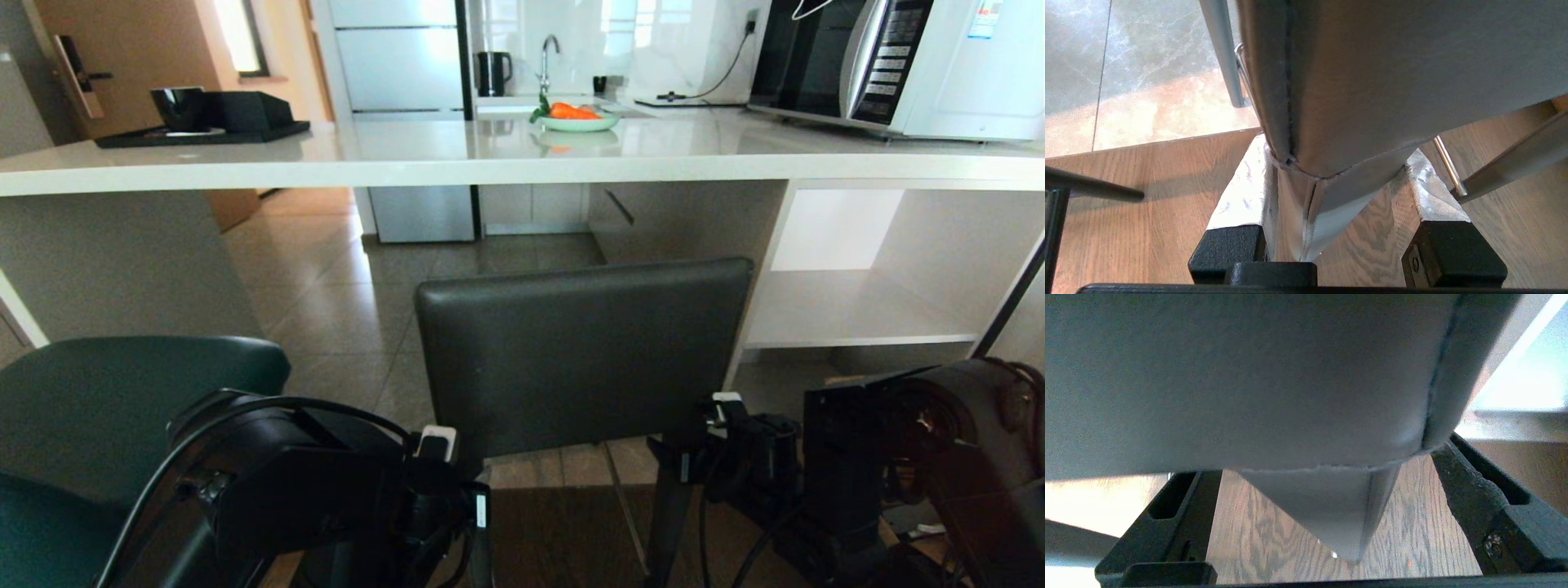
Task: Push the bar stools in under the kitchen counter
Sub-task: Pull the gray chair out from under the dining table
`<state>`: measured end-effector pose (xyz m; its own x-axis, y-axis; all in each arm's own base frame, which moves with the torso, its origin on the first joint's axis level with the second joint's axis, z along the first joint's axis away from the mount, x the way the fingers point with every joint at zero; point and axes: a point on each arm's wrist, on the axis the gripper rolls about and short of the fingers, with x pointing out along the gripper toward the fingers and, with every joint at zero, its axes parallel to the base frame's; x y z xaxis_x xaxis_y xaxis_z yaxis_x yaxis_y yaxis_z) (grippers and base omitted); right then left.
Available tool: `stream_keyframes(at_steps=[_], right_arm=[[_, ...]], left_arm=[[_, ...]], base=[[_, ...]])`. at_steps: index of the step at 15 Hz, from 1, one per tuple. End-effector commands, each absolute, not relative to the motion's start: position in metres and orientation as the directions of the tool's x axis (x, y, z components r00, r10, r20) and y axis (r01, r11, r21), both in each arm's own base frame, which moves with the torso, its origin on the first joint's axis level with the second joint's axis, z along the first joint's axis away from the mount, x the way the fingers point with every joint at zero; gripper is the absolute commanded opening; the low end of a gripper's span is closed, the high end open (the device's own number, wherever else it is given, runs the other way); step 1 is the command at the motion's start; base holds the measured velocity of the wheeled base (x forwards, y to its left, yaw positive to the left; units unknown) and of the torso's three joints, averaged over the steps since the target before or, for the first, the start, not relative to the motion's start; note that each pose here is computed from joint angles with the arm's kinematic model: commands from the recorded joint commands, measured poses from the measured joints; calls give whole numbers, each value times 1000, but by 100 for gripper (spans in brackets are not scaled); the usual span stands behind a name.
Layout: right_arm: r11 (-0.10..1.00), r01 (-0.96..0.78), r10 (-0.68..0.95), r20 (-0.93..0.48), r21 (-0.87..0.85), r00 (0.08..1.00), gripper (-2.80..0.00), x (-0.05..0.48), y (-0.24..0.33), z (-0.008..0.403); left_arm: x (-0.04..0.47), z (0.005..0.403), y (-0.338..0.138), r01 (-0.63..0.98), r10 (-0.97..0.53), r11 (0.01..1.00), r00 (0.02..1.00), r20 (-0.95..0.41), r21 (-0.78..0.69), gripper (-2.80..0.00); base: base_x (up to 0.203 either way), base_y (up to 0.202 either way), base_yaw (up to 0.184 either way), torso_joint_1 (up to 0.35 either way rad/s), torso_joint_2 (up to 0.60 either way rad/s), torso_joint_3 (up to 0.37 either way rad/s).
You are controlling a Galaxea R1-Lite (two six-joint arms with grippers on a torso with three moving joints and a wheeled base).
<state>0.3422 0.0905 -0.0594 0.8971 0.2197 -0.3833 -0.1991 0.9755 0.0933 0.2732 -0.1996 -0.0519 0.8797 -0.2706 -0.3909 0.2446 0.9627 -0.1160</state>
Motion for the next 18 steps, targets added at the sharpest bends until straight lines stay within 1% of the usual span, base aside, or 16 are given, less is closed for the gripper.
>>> stream_keyframes(at_steps=[1,8,15,18], right_arm=[[976,-199,219,-381,93,898,-280,344,91,-63],[977,-193,212,-403,89,890,-280,336,90,-61],[976,-199,218,-387,90,896,-280,336,92,-55],[976,-198,218,-414,90,884,-280,322,89,-49]], left_arm=[[274,-52,-200,241,-269,963,883,-384,-119,-280],[276,-52,-201,240,-268,963,887,-376,-120,-280],[276,-52,-201,239,-268,963,887,-376,-121,-280],[276,-51,-201,239,-268,963,888,-375,-122,-280]], base=[[0,0,0,0,0,0],[0,0,0,0,0,0],[0,0,0,0,0,0],[0,0,0,0,0,0]])
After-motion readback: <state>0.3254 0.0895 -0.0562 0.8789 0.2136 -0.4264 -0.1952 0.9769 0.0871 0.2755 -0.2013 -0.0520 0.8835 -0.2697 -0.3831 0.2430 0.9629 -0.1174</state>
